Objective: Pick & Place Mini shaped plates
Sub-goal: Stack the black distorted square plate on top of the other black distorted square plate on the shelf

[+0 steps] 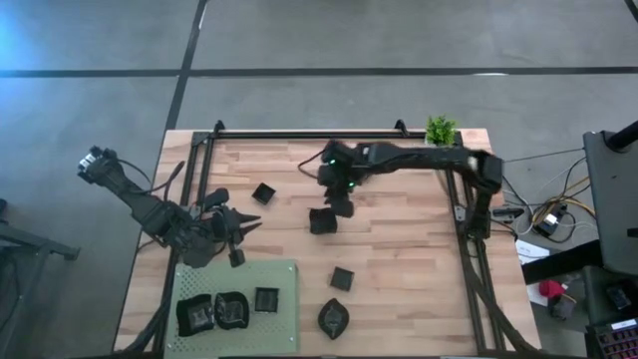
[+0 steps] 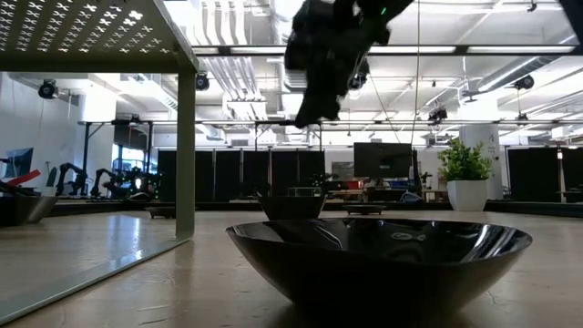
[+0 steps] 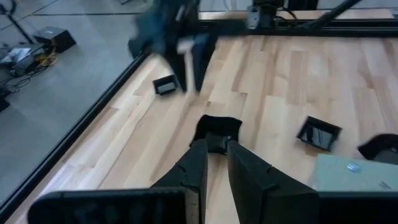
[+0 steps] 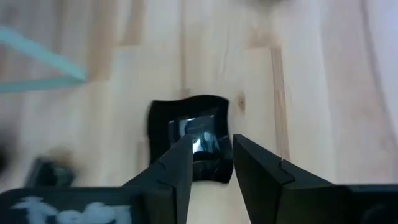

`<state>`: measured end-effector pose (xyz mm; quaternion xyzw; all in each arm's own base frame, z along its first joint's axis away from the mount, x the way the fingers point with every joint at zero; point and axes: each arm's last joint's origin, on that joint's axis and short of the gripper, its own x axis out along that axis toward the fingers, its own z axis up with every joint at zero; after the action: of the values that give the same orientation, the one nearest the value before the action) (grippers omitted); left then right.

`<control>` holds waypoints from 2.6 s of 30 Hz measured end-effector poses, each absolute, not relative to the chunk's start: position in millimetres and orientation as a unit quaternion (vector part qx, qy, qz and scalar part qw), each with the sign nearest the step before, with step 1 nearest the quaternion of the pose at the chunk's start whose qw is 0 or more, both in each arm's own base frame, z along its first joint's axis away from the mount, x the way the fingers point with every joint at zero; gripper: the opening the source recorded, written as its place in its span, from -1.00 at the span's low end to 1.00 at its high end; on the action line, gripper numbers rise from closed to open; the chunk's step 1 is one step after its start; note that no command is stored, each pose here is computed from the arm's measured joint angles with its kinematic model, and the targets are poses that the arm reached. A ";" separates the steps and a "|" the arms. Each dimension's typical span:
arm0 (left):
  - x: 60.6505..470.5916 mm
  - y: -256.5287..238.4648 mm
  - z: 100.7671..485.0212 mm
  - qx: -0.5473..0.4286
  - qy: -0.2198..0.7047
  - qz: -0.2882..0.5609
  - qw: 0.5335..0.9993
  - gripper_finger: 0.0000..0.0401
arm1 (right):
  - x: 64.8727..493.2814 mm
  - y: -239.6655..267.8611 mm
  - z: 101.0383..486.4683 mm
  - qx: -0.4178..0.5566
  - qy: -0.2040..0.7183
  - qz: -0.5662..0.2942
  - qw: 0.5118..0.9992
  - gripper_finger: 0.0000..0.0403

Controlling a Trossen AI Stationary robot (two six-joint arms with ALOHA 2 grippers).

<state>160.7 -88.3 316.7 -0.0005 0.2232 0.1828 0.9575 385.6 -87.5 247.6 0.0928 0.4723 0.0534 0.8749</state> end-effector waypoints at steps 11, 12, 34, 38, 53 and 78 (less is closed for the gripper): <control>198.9 -54.5 312.8 -0.028 0.246 0.205 0.947 -0.71 | 307.6 -58.7 326.5 0.054 0.390 0.067 0.917 -0.57; 205.2 -49.9 311.4 -0.027 0.250 0.203 0.946 -0.71 | 300.7 -56.1 329.4 0.052 0.385 0.068 0.919 -0.58; 312.3 13.3 221.9 -0.019 0.363 0.133 0.922 -0.71 | 209.7 -31.0 332.2 0.022 0.285 0.075 0.955 -0.63; 323.0 14.5 208.6 -0.016 0.379 0.134 0.916 -0.71 | 206.6 -30.4 330.9 0.021 0.279 0.075 0.957 -0.65; 343.1 37.9 173.4 -0.018 0.411 0.164 0.896 -0.71 | 210.4 -31.2 328.7 0.023 0.281 0.074 0.957 -0.66; 347.8 39.4 162.2 -0.034 0.414 0.147 0.897 -0.71 | 210.7 -31.2 329.2 0.017 0.278 0.076 0.958 -0.65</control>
<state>347.8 39.4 162.2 -0.0339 0.4144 0.1472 0.8975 210.7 -31.2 329.2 0.0167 0.2778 0.0757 0.9575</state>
